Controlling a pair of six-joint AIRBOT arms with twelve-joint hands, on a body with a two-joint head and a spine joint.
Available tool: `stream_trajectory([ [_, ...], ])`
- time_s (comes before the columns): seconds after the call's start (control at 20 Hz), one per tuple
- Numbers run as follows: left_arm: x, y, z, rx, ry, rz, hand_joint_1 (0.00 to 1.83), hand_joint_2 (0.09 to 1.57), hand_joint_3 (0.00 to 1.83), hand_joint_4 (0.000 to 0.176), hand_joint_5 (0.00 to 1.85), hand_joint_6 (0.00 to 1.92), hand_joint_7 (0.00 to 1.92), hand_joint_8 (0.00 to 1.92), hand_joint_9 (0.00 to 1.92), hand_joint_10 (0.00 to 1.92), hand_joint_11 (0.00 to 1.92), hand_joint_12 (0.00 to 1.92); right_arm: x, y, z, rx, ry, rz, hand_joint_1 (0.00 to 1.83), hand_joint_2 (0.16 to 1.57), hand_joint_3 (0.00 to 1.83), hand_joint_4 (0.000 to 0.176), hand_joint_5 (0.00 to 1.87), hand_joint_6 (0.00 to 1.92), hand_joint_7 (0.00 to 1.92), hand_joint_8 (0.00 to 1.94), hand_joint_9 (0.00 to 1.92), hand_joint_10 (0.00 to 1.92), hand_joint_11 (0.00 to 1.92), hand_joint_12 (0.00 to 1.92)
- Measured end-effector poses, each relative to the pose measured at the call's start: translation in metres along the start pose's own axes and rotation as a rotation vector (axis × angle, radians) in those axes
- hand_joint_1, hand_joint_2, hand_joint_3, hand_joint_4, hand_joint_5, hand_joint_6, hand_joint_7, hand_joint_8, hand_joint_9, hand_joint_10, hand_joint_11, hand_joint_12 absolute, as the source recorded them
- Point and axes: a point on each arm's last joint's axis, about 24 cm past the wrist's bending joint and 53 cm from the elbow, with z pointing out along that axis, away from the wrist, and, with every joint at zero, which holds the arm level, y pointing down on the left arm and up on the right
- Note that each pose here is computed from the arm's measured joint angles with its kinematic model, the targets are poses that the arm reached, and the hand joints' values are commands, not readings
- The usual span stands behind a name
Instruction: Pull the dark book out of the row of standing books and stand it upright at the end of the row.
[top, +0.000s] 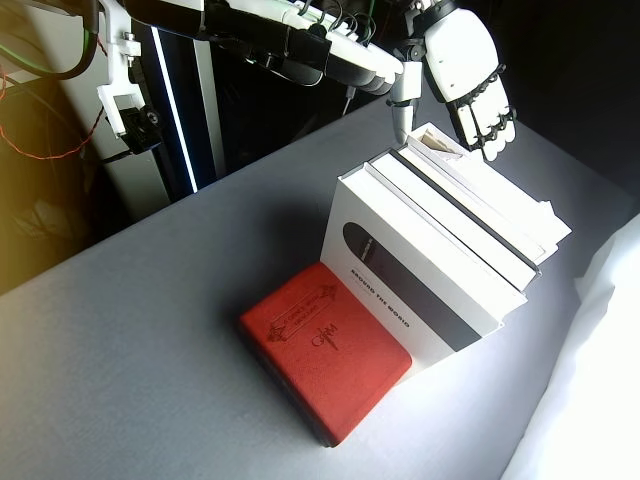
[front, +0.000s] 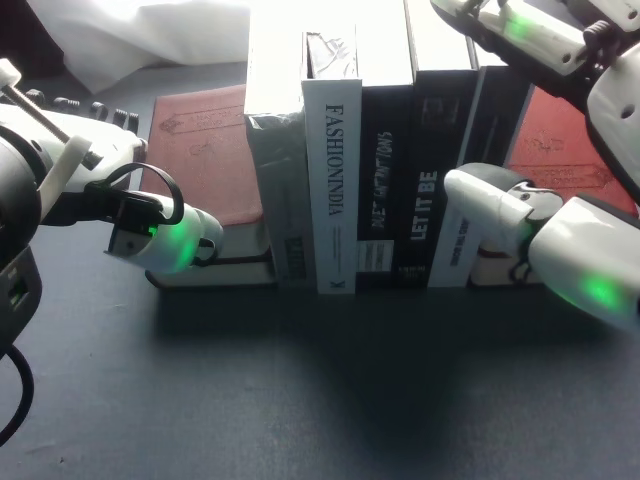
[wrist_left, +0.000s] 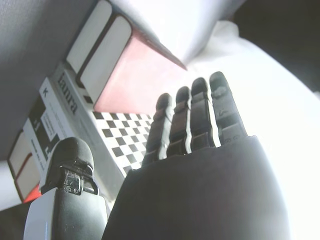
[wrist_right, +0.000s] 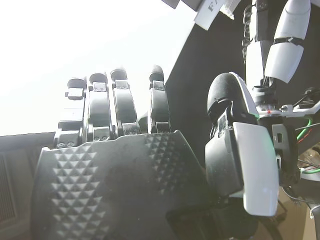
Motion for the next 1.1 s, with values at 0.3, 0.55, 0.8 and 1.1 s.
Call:
stream_trajectory([
  [0.3,0.000,0.000,0.000,0.000,0.001,-0.001,0.00,1.23,0.00,0.000,0.08,0.01,0.03,0.01,0.02,0.01,0.03,0.01,-0.006,0.001,0.005,0.007,-0.047,0.031,0.00,1.26,0.00,0.000,0.13,0.00,0.10,0.00,0.06,0.00,0.00,0.11],
  [0.55,0.002,0.001,0.000,-0.003,0.011,-0.004,0.00,1.23,0.00,0.000,0.08,0.01,0.04,0.01,0.02,0.01,0.03,0.02,-0.006,-0.005,0.009,0.033,-0.050,0.040,0.00,1.27,0.00,0.000,0.11,0.00,0.09,0.01,0.03,0.01,0.01,0.00],
  [0.8,0.001,0.000,-0.001,-0.002,0.007,-0.005,0.00,1.23,0.00,0.000,0.08,0.01,0.04,0.01,0.02,0.01,0.03,0.02,0.003,-0.007,0.017,0.061,-0.045,0.021,0.00,1.27,0.00,0.000,0.11,0.00,0.09,0.00,0.04,0.01,0.01,0.01],
  [1.1,0.001,0.000,-0.001,-0.002,0.009,-0.006,0.00,1.23,0.00,0.000,0.07,0.00,0.03,0.00,0.01,0.00,0.02,0.01,0.013,-0.012,0.022,0.081,-0.024,0.014,0.00,1.27,0.00,0.000,0.10,0.00,0.07,0.00,0.01,0.00,0.00,0.00],
])
